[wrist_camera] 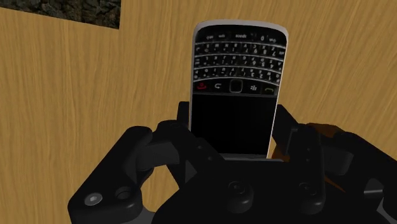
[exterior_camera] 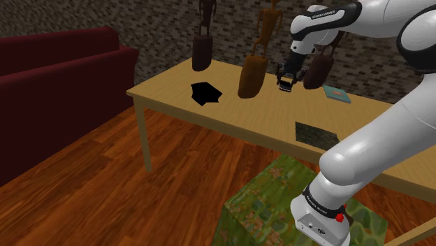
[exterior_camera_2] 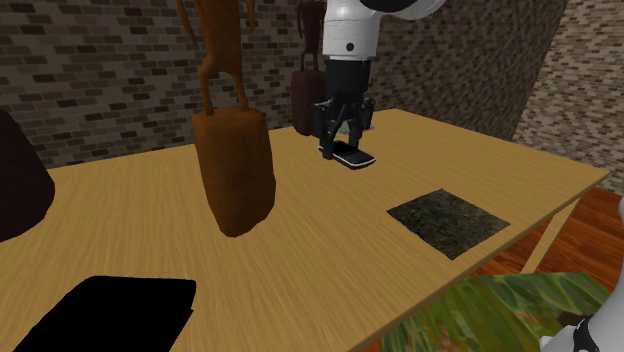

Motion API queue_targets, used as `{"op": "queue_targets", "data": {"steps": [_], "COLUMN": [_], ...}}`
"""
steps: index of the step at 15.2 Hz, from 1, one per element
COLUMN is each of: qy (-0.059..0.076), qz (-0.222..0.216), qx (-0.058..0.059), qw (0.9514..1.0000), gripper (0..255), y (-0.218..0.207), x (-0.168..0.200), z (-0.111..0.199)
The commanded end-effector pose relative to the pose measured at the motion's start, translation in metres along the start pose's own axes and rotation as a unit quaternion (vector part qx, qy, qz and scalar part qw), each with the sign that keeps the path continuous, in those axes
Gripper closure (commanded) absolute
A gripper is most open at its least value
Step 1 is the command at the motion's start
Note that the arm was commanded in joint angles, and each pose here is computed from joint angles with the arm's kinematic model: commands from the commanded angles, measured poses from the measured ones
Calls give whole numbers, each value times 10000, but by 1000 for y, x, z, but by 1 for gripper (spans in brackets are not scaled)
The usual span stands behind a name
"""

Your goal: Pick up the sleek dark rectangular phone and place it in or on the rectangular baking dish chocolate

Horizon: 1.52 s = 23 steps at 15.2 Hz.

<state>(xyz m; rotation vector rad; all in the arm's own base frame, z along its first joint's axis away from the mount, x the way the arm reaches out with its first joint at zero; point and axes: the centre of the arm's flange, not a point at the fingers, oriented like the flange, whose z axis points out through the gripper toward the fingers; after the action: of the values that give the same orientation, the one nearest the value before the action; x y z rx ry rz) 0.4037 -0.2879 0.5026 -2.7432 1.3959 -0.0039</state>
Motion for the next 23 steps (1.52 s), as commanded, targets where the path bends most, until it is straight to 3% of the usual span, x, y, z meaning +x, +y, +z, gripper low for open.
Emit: {"op": "queue_targets", "data": {"steps": [1, 23], "qy": [-2, -2], "qz": [3, 3], "qx": [-1, -1], "qw": [10000, 10000], "gripper": [255, 255], "y": [-24, -314], "x": [1, -10], "z": [0, 13]}}
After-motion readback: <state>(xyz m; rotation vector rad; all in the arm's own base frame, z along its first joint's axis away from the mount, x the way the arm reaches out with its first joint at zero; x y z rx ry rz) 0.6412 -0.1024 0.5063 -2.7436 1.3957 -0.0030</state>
